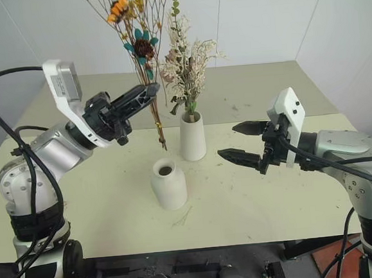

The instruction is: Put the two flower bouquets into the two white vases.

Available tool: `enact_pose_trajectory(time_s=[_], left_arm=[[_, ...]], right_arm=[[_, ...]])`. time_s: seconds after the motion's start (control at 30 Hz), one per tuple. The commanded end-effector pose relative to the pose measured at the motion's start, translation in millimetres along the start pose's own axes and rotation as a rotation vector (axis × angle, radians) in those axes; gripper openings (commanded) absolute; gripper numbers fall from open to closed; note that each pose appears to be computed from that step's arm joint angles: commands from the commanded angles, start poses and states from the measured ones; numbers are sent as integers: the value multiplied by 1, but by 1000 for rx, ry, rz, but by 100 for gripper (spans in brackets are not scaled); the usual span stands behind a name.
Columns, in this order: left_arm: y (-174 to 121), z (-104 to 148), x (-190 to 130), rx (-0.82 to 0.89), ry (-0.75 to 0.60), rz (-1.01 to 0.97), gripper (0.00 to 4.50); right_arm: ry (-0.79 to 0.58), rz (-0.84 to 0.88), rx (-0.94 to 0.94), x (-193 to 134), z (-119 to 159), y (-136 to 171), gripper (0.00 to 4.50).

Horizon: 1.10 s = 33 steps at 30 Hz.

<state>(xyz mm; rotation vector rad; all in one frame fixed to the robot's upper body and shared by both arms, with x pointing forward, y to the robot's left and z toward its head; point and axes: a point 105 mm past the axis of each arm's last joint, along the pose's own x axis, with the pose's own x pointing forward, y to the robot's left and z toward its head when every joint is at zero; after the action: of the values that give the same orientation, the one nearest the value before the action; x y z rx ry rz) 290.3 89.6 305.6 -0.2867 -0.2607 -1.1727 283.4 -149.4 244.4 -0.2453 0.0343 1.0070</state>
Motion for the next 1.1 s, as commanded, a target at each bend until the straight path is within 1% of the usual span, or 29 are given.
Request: enact_pose_trajectory(time_s=[0.03,0.2,0.5,0.6,0.77,0.87,0.97,1.0,1.1], left_arm=[[-11,-3,-1,28,26,-34,5],[-5,-28,-7,41,102,1,5],[-2,-49,-11,62,171,33,5],[1,-55,-16,45,200,51,64],[0,-53,-47,33,228,127,219],[-5,-52,-60,37,241,154,303],[-12,-53,-73,43,276,175,404],[-13,-52,-78,46,286,184,427],[-15,-47,-94,67,315,213,427]], right_arm=[[-25,-5,-43,-5,13,1,450],[-26,-5,-45,-4,13,0,450],[-29,-11,-47,-6,14,0,450],[-26,-13,-47,-6,13,0,450],[-19,-17,-41,-8,11,0,450],[-15,-15,-38,-8,9,0,450],[-14,-11,-36,-7,8,0,450],[-13,-11,-35,-6,8,-1,450],[-7,-3,-31,-4,5,-1,450]])
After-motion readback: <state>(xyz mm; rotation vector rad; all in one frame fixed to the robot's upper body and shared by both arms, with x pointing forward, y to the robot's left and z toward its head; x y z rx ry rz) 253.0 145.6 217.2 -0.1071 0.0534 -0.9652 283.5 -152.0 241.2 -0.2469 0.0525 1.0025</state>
